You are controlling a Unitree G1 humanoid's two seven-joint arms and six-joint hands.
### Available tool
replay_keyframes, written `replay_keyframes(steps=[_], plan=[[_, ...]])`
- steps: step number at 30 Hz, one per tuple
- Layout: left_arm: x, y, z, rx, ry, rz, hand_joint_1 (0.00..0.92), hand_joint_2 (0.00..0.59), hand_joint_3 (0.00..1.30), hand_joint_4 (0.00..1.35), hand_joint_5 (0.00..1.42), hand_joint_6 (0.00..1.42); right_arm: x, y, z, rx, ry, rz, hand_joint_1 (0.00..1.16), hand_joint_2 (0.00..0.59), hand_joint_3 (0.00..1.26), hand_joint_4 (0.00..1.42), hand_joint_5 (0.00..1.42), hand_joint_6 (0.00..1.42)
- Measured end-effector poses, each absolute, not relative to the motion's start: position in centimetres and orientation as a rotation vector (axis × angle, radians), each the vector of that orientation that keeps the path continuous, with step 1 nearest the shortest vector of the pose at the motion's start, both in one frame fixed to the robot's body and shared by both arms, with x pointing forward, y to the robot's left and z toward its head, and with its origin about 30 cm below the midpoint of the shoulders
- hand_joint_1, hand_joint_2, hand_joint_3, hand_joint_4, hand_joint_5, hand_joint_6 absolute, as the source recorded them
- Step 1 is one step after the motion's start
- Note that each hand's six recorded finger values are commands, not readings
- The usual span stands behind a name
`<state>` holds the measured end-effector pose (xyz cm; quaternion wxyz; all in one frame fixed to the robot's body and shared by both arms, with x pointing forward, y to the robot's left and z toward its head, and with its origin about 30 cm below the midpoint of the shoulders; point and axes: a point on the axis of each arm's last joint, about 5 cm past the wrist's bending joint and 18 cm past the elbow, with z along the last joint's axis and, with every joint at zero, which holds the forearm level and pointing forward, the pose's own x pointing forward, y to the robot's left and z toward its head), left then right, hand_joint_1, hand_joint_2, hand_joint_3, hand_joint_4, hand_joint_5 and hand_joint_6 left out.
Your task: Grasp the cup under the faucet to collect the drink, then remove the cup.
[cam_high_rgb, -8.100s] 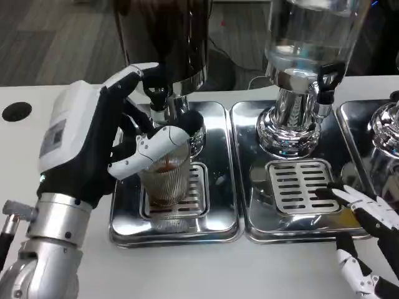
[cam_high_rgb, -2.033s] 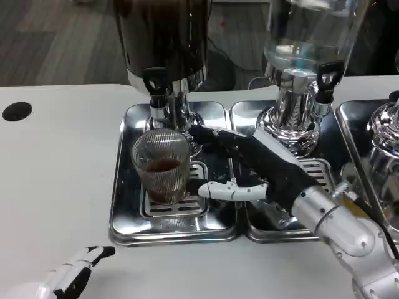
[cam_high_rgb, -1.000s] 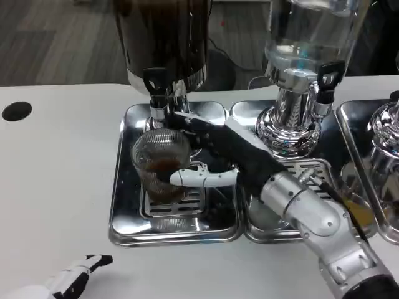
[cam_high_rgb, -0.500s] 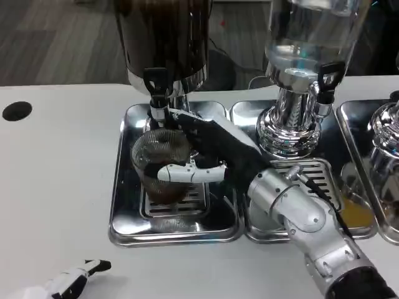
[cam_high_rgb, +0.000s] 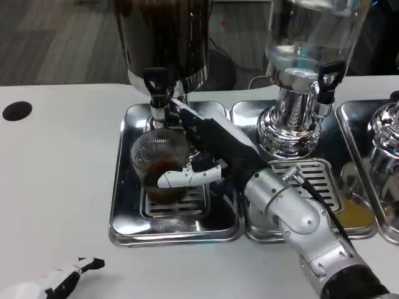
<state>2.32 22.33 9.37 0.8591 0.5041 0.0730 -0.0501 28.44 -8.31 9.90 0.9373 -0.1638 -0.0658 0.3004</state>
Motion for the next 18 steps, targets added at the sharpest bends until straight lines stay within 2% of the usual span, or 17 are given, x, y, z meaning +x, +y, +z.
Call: replay_keyframes(steps=[8, 18], plan=[[2.35, 22.56, 9.47, 1.051, 0.164, -0.105, 0.003, 0.068, 0.32, 0.22, 0.25, 0.51, 28.34, -8.14, 9.79, -0.371, -0.152, 0.566, 0.99, 0.052, 0.13, 0.22, 0.34, 0.33], [2.72, 22.96, 9.71, 1.038, 0.156, -0.089, 0.005, 0.078, 0.33, 0.24, 0.26, 0.51, 28.2, -8.08, 8.97, -0.402, -0.108, 0.597, 0.96, 0.057, 0.18, 0.25, 0.34, 0.34]])
